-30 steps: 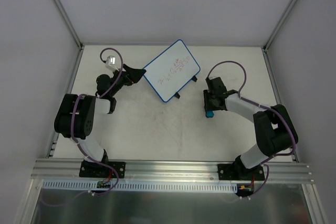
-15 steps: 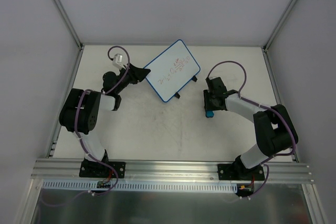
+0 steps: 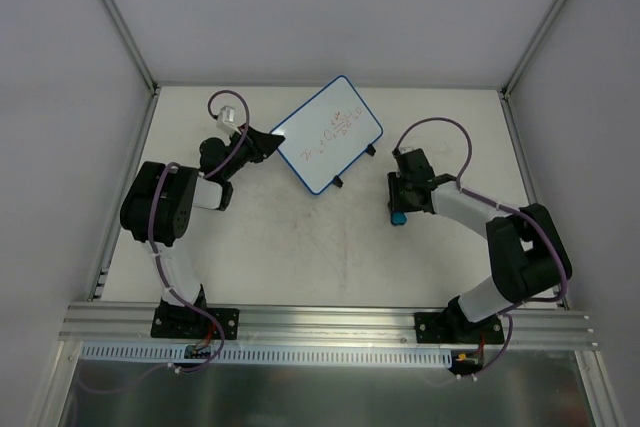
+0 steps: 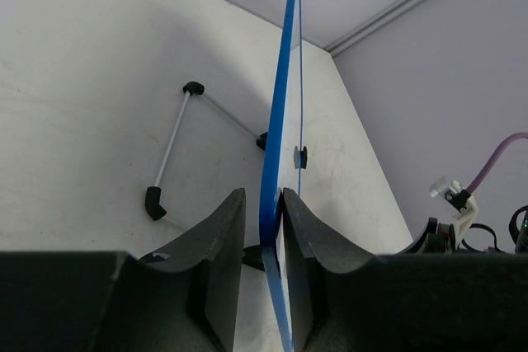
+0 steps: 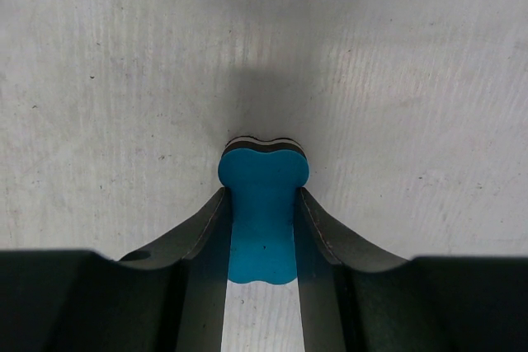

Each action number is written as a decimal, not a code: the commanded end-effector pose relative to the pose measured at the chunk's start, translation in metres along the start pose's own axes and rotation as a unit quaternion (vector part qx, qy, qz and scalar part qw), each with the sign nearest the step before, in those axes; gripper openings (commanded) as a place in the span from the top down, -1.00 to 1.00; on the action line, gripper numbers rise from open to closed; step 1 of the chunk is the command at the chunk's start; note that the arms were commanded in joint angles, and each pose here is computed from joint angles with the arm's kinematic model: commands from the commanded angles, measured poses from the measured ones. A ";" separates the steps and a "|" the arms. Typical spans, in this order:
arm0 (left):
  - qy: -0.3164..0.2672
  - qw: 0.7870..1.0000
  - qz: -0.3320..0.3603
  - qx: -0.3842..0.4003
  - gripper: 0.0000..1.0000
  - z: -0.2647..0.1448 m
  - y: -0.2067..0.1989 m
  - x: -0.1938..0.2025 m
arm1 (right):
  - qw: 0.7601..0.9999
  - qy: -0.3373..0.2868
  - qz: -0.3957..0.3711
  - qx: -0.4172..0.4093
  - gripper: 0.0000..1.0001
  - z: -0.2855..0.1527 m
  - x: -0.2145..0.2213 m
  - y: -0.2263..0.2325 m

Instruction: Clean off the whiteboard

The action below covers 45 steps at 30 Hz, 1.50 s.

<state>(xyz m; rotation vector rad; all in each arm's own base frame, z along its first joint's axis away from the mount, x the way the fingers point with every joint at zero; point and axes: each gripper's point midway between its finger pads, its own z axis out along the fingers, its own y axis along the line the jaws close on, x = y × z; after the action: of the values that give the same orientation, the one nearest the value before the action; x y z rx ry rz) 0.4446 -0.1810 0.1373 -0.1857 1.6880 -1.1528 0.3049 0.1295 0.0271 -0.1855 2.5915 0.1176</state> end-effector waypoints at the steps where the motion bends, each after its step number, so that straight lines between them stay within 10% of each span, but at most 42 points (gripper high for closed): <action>1: -0.062 0.995 0.034 0.066 0.56 0.009 -0.030 -0.030 | 0.999 -0.034 0.001 -0.026 1.00 -0.011 -0.016 0.008; 21: -0.066 0.991 0.052 0.102 1.00 0.001 -0.047 -0.031 | 0.972 -0.168 -0.005 -0.165 1.00 -0.089 -0.187 0.088; 45: -0.051 0.987 0.079 0.128 1.00 -0.005 -0.054 -0.023 | 0.950 -0.236 0.006 -0.204 1.00 -0.029 -0.308 0.139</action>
<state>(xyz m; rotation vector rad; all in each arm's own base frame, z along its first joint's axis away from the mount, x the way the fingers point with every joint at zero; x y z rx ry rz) 0.4415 -0.1871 0.1413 -0.1772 1.6655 -1.2192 0.5119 0.2886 0.1936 -0.2551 2.1696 0.6492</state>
